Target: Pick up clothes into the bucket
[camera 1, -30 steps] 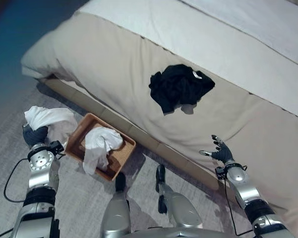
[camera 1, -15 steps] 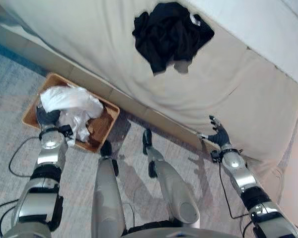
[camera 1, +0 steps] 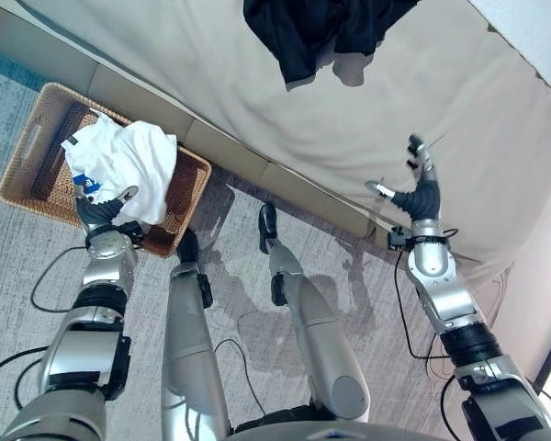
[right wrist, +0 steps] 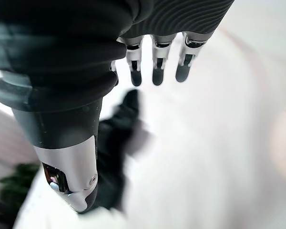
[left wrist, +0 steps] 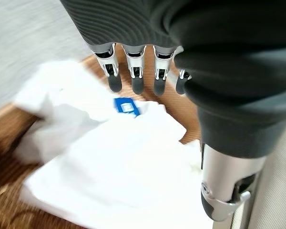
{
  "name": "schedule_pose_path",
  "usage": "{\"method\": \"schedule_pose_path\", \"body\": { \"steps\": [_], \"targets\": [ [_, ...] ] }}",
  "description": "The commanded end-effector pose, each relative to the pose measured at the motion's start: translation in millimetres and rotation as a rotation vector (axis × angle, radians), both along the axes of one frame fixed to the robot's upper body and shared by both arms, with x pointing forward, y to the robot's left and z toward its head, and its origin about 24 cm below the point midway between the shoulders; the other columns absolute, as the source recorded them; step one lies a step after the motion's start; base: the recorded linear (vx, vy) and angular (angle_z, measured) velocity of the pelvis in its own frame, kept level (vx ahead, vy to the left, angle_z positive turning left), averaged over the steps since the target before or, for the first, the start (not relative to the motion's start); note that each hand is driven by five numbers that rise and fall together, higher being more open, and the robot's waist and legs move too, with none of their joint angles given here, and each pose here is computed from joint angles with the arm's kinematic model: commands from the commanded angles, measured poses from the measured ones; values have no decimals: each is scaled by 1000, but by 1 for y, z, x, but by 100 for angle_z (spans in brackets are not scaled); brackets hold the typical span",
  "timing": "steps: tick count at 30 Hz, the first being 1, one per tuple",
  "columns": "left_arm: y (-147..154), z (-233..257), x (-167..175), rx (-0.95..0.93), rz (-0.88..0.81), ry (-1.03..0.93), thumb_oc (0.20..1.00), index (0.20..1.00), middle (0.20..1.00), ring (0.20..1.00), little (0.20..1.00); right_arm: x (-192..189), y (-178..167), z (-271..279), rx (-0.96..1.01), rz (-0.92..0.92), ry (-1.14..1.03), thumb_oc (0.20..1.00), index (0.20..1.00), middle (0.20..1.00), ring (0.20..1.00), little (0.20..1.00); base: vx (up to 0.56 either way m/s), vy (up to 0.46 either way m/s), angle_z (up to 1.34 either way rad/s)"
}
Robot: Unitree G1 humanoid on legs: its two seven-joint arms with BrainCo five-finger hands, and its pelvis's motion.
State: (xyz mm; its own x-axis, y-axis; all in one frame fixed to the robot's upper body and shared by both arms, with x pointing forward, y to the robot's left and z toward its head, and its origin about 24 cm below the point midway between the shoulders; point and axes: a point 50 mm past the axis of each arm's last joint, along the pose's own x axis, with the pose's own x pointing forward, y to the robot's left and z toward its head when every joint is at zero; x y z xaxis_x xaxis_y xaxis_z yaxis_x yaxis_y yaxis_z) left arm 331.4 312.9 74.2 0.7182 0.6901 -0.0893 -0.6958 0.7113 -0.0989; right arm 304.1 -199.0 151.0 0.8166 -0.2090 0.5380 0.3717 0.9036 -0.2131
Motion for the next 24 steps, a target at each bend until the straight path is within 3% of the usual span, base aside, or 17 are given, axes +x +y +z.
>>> {"method": "schedule_pose_path", "body": {
  "steps": [1, 4, 9, 11, 12, 14, 17, 24],
  "targets": [
    [-5, 1, -5, -258, 32, -221, 1000, 1000, 1000, 1000, 1000, -14, -24, 71, -127, -223, -341, 1000, 1000, 1000, 1000, 1000, -9, -29, 6],
    [-32, -25, -12, -458, -36, -259, 1000, 1000, 1000, 1000, 1000, -17, -26, 100, -205, -308, -446, 1000, 1000, 1000, 1000, 1000, 0, -47, 7],
    [-46, -44, -19, -475, -74, -193, 1000, 1000, 1000, 1000, 1000, -14, -26, 118, -253, -341, -487, 1000, 1000, 1000, 1000, 1000, 18, -25, 7],
    [-49, -55, -25, -378, -96, -97, 1000, 1000, 1000, 1000, 1000, -9, -29, 130, -296, -361, -497, 1000, 1000, 1000, 1000, 1000, 29, -14, 12],
    [-51, -57, -28, -29, -174, 93, 1000, 1000, 1000, 1000, 1000, -2, -37, 144, -332, -398, -505, 1000, 1000, 1000, 1000, 1000, 26, -9, 18],
    [-50, -59, -33, 439, -252, 299, 1000, 1000, 1000, 1000, 1000, 12, -42, 152, -356, -405, -467, 1000, 1000, 1000, 1000, 1000, 29, -26, 24],
    [-58, -69, -41, 783, -420, 430, 1000, 1000, 1000, 1000, 1000, 29, -48, 173, -379, -396, -411, 1000, 1000, 1000, 1000, 1000, 22, -25, 18],
    [-102, -113, -71, 749, -740, 504, 1000, 1000, 1000, 1000, 1000, 70, -75, 179, -384, -457, -110, 1000, 1000, 1000, 1000, 1000, 35, -39, 22]
  ]
}}
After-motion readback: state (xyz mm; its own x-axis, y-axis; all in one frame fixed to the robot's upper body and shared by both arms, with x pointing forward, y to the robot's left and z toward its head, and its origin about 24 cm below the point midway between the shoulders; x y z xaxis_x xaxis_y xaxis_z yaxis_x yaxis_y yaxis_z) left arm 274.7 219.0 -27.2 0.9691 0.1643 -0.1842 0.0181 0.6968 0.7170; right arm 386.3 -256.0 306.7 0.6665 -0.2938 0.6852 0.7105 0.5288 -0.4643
